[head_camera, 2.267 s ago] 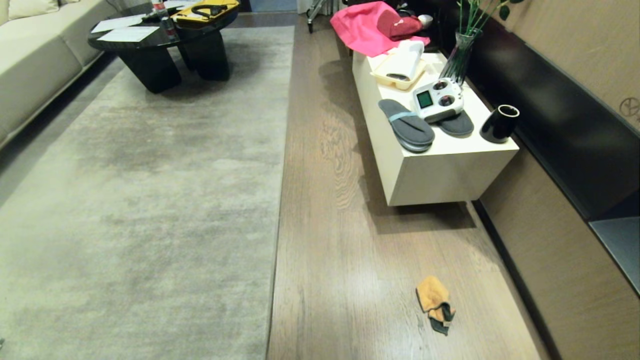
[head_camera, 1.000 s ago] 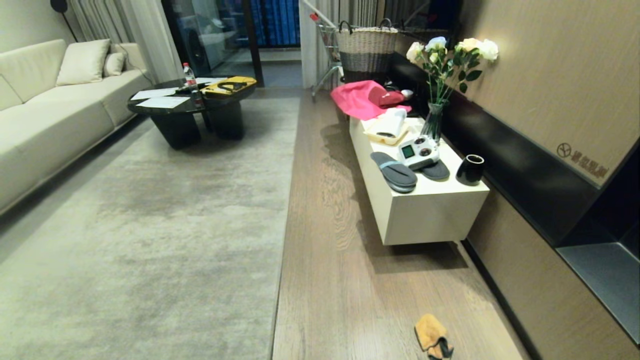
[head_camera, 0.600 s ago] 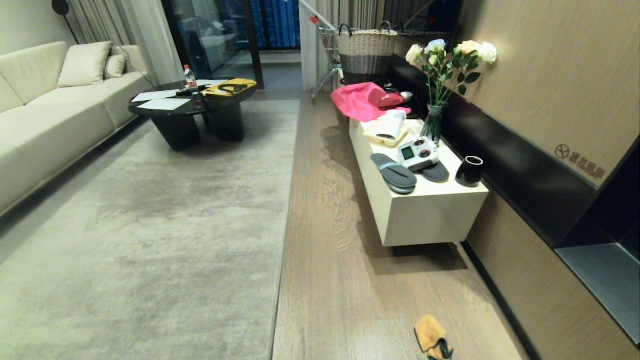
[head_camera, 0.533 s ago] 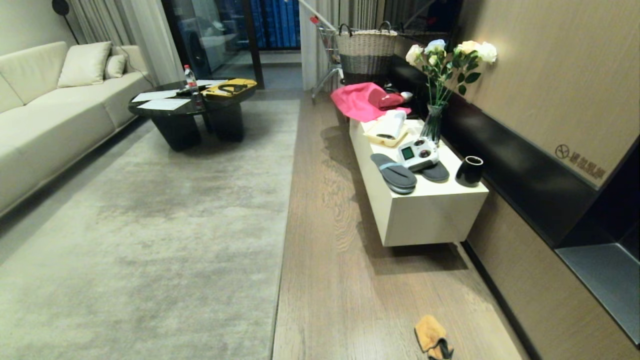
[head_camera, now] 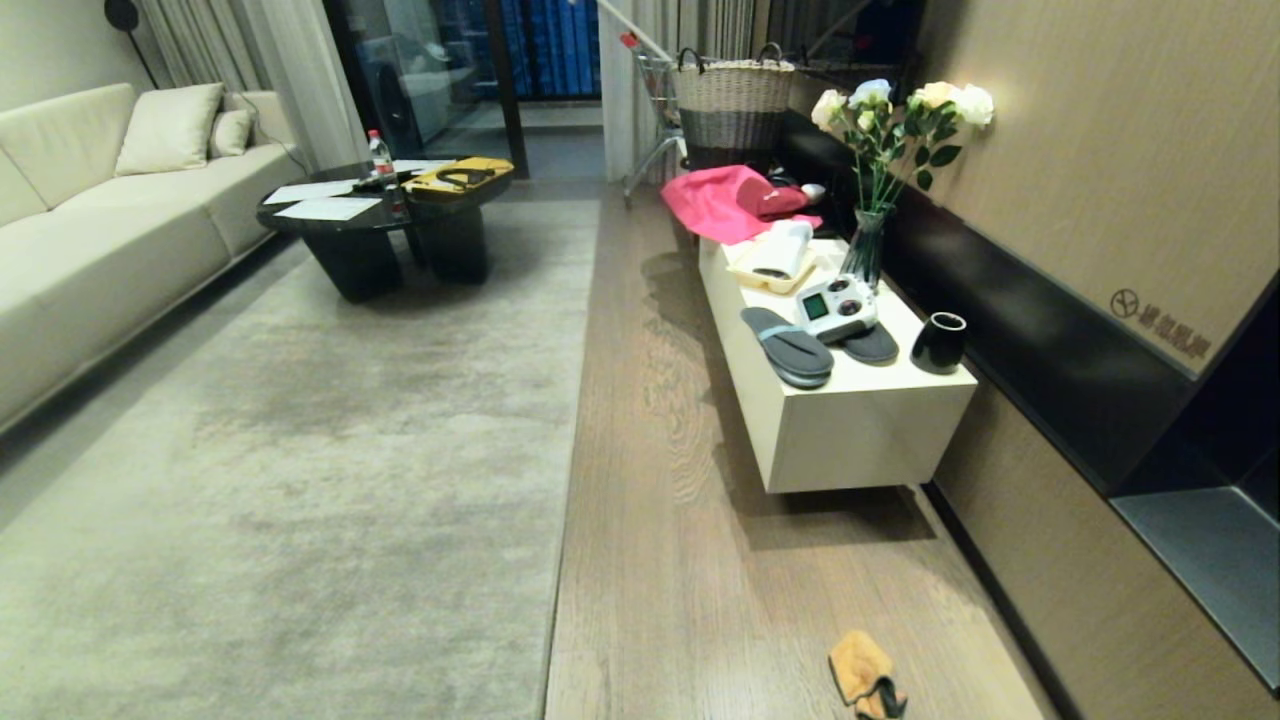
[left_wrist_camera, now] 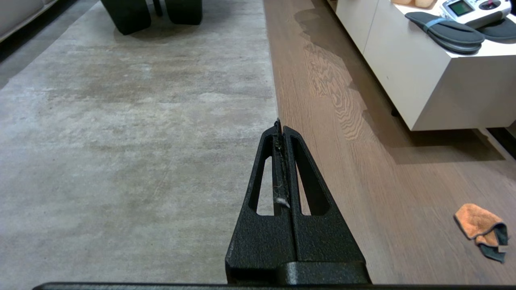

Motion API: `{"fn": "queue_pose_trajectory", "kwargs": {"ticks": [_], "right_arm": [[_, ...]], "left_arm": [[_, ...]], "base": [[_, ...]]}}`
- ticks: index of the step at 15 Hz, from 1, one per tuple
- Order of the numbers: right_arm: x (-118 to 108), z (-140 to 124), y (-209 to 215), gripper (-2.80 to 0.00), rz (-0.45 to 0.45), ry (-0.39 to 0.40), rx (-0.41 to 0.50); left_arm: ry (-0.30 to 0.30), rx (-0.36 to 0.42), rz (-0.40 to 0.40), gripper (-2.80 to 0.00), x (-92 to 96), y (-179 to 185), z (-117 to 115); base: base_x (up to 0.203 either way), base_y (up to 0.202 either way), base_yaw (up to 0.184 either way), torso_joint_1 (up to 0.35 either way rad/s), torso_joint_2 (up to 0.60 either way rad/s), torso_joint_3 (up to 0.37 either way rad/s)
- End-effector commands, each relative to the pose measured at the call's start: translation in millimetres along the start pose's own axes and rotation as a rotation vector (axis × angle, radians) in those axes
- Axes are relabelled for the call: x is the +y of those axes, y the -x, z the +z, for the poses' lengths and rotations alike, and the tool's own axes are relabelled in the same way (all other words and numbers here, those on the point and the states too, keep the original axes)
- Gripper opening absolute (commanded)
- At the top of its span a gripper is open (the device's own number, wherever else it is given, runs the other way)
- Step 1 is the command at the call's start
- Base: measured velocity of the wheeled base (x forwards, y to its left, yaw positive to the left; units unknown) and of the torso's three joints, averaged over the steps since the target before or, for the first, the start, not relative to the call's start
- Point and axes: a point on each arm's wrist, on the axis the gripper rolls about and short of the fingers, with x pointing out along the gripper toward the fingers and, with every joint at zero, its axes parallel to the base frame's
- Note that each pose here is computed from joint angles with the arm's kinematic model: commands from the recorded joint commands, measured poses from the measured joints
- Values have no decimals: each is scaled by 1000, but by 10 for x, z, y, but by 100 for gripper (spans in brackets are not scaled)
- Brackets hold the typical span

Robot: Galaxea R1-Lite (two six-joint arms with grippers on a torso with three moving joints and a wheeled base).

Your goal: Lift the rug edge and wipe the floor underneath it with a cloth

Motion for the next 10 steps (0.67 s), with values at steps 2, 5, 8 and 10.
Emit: {"fn": "queue_pose_trajectory", "kwargs": {"ticks": [2,5,8,10], "right_arm": [[0,-1,-1,-280,1,0,3],[0,-1,-1,-280,1,0,3],[0,-1,-1,-280,1,0,3],[0,-1,-1,-280,1,0,3]], "left_arm": [[0,1,0,-280,0,-1,0],[0,1,0,-280,0,-1,0],[0,1,0,-280,0,-1,0],[0,1,0,-280,0,-1,0]], "base": [[0,0,0,0,0,0],[0,0,0,0,0,0],[0,0,0,0,0,0],[0,0,0,0,0,0]]}}
